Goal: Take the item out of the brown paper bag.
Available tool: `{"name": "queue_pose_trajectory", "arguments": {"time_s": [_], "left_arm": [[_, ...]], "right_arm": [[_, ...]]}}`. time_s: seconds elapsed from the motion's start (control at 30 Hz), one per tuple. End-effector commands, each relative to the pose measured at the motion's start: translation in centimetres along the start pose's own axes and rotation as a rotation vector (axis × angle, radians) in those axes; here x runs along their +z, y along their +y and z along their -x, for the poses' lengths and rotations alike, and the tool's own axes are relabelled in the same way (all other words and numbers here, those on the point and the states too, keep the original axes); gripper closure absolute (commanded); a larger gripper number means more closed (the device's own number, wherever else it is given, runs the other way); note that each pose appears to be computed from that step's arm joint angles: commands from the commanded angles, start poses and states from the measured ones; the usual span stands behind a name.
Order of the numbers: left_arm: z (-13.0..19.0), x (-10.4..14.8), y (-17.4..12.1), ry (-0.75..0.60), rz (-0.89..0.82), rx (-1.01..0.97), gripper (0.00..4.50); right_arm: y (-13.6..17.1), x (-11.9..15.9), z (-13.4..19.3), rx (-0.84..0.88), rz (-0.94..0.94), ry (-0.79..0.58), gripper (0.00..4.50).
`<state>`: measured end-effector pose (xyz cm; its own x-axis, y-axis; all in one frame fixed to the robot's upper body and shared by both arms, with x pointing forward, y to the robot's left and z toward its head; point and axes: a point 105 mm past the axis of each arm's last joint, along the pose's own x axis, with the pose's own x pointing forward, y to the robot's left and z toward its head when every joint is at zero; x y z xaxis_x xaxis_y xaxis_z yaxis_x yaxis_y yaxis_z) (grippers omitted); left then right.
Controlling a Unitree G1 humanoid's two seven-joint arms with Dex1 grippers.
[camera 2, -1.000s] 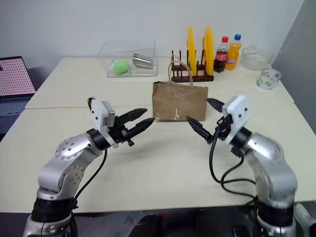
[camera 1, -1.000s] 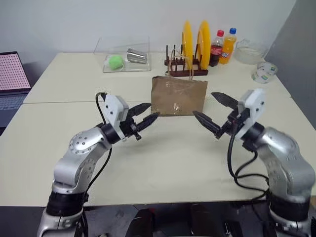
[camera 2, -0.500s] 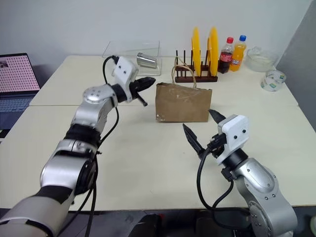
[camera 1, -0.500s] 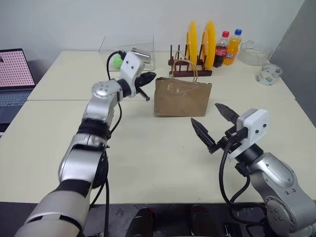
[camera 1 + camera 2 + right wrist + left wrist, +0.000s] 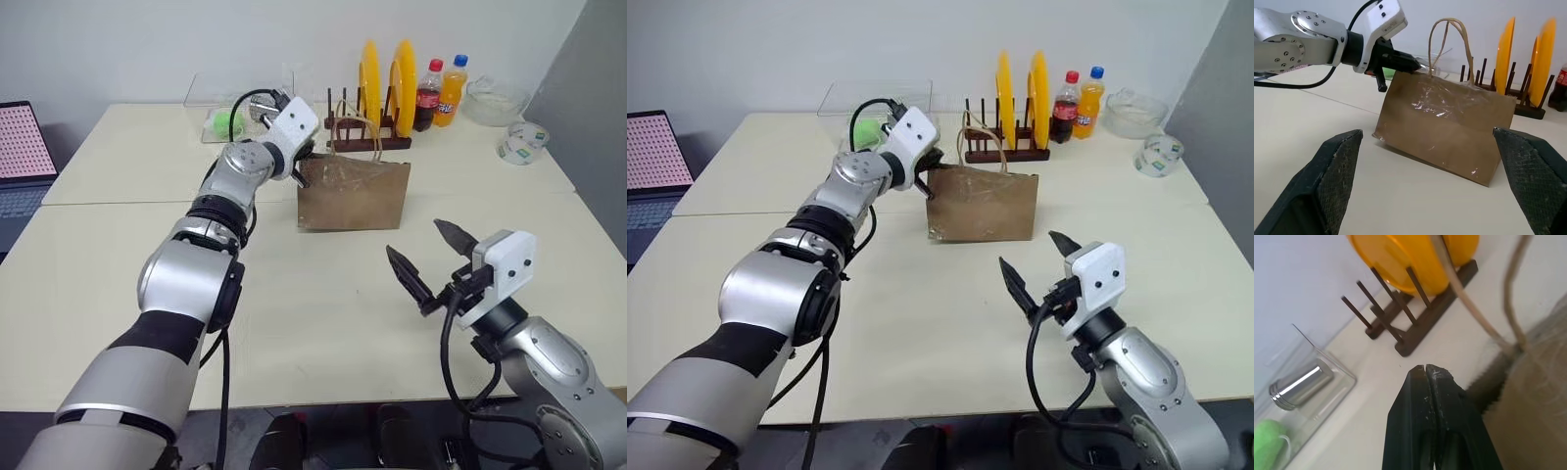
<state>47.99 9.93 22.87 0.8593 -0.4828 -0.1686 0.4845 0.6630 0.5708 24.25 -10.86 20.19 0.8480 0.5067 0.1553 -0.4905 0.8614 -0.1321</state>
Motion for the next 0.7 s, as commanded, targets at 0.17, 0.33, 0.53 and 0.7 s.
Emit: {"name": "queue_pose_trajectory", "arguments": {"time_s": [0.17, 0.33, 0.53, 0.7], "left_arm": [[0.3, 1.0, -2.1, -0.010, -0.036, -0.239, 4.49], [1.9, 0.6, -2.6, -0.010, -0.039, -0.421, 4.49], [4.2, 0.1, -2.3, -0.026, -0.023, -0.588, 4.49], [5.9, -0.5, -3.1, -0.045, -0.011, -0.744, 4.49]], "right_arm": [[1.3, 2.3, 1.0, 0.042, 0.028, -0.089, 0.00], [1.6, 2.0, 1.3, 0.078, 0.016, -0.067, 0.00], [1.9, 1.6, 1.8, 0.123, 0.005, -0.026, 0.00], [2.0, 1.5, 2.0, 0.147, 0.002, -0.006, 0.00]]}}
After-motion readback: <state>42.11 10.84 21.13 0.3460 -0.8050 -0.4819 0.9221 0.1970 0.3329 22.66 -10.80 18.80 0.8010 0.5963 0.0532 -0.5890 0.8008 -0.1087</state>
